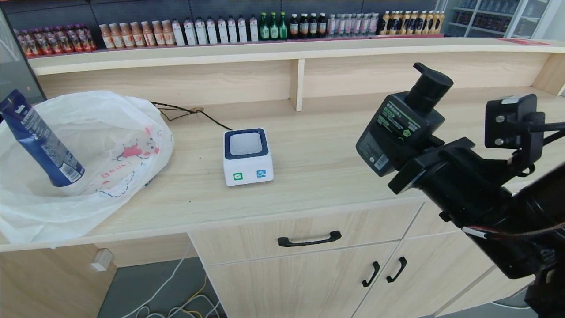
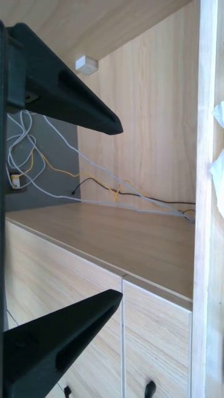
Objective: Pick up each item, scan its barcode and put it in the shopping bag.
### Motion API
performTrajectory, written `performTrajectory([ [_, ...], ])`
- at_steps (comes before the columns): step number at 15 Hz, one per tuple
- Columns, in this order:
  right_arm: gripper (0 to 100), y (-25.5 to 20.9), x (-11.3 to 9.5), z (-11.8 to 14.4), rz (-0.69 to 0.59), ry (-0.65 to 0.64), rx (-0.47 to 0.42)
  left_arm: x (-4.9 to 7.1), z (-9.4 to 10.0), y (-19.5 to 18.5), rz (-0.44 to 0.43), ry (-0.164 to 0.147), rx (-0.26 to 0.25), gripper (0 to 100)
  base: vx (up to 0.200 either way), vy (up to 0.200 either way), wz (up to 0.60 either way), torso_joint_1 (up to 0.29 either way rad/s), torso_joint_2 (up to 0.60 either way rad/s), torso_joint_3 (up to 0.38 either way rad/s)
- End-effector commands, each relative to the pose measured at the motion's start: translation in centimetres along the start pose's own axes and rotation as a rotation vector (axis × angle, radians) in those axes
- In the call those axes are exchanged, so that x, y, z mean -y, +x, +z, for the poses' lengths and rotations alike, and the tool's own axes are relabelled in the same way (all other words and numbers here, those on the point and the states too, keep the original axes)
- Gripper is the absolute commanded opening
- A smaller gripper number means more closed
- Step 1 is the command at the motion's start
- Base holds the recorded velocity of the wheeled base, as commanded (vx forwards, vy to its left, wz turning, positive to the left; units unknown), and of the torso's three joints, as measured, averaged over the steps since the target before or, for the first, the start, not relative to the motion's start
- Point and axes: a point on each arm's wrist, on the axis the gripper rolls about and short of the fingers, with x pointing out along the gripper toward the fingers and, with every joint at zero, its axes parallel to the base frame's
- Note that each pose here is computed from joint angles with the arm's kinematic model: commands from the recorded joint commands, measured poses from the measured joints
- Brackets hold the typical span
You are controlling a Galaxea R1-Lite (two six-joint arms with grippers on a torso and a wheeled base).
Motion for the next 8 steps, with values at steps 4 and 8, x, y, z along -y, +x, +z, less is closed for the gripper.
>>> performTrajectory([
  [4,0,-3.4,-0.1,0.4,0.027,0.042,-0.027,0.0,0.0,0.0,0.001,-0.001,0.000,100,0.000,0.000,0.00,0.000,0.00,0.000],
  [8,0,-4.5,-0.2,0.4,0.041,0.067,-0.039,0.0,0.0,0.0,0.000,-0.001,0.000,100,0.000,0.000,0.00,0.000,0.00,0.000],
])
